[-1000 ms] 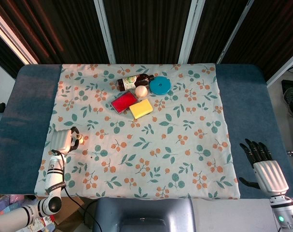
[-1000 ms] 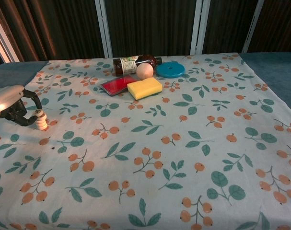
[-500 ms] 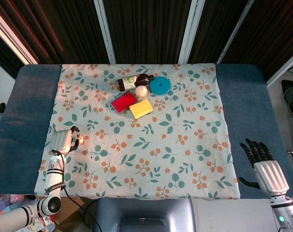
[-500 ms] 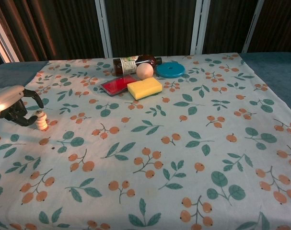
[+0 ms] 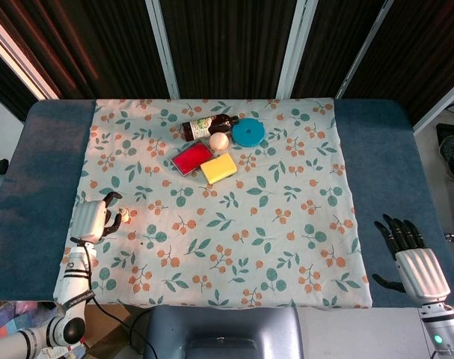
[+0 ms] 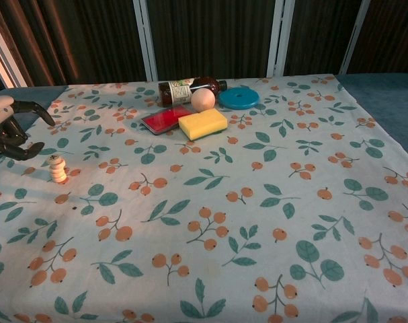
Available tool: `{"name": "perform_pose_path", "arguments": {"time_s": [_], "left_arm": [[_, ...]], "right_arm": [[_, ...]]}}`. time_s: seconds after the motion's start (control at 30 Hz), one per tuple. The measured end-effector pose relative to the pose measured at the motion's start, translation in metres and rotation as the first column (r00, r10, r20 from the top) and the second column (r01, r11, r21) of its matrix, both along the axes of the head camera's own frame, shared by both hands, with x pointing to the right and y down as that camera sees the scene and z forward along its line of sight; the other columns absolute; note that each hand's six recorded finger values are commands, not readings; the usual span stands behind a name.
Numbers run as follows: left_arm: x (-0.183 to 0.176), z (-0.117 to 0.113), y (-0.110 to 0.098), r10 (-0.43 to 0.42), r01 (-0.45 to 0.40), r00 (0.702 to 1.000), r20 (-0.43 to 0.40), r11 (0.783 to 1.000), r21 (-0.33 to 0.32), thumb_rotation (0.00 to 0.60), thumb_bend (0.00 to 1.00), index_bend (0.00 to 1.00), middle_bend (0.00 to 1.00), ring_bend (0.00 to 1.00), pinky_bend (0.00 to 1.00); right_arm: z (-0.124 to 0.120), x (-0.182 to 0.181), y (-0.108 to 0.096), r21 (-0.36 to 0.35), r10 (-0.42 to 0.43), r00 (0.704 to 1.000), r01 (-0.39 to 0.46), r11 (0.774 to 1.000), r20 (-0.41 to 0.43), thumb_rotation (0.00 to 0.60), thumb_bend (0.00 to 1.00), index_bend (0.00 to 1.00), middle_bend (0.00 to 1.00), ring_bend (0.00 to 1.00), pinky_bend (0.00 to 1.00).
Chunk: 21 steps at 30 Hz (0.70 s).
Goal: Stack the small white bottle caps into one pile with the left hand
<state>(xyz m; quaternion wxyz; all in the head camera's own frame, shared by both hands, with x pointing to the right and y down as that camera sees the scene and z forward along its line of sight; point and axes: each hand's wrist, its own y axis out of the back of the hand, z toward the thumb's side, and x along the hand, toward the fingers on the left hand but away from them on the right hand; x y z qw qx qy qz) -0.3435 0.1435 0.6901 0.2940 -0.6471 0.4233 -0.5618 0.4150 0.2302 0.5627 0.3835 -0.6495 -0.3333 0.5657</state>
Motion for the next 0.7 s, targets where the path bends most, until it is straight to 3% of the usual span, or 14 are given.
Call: {"name": "perform_pose_path", "arguments": {"time_s": [0.07,0.13,0.17,0.3,0.47,0.7], "left_arm": [[-0.007,-0.015,0.01,0.031,-0.03,0.999,-0.026,0.999,0.041,0.6,0.45,0.12,0.3,0.27,0.43],[-0.013,-0.027,0.021,0.065,-0.062,0.996,-0.056,0.996,0.059,0.6,0.45,0.05,0.12,0.06,0.18],[-0.016,-0.034,0.029,0.087,-0.082,0.993,-0.085,0.994,0.066,0.6,0.45,0.03,0.08,0.02,0.12],[-0.029,-0.056,0.058,0.147,-0.132,0.967,-0.209,0.988,0.082,0.6,0.43,0.01,0.0,0.0,0.01],[-0.038,-0.084,0.092,0.241,-0.225,0.92,-0.31,0.971,0.086,0.6,0.43,0.01,0.0,0.0,0.0],[-0.057,-0.084,0.102,0.275,-0.275,0.944,-0.182,0.961,0.023,0.6,0.43,0.01,0.0,0.0,0.0]], "right_arm": [[0.0,0.0,0.001,0.002,-0.002,1.0,0.002,1.0,0.0,0.6,0.05,0.0,0.0,0.0,0.0],[-0.001,-0.001,0.002,0.003,-0.006,1.0,0.006,1.0,0.0,0.6,0.05,0.0,0.0,0.0,0.0],[-0.001,-0.001,0.002,0.004,-0.008,1.0,0.008,1.0,0.0,0.6,0.05,0.0,0.0,0.0,0.0],[0.001,-0.005,0.004,0.003,-0.024,1.0,0.024,1.0,-0.008,0.6,0.05,0.0,0.0,0.0,0.0],[0.004,-0.012,0.009,-0.01,-0.047,0.999,0.047,0.999,-0.009,0.6,0.05,0.0,0.0,0.0,0.0],[0.001,-0.009,0.01,-0.005,-0.042,0.999,0.042,0.999,-0.005,0.6,0.05,0.0,0.0,0.0,0.0]]}}
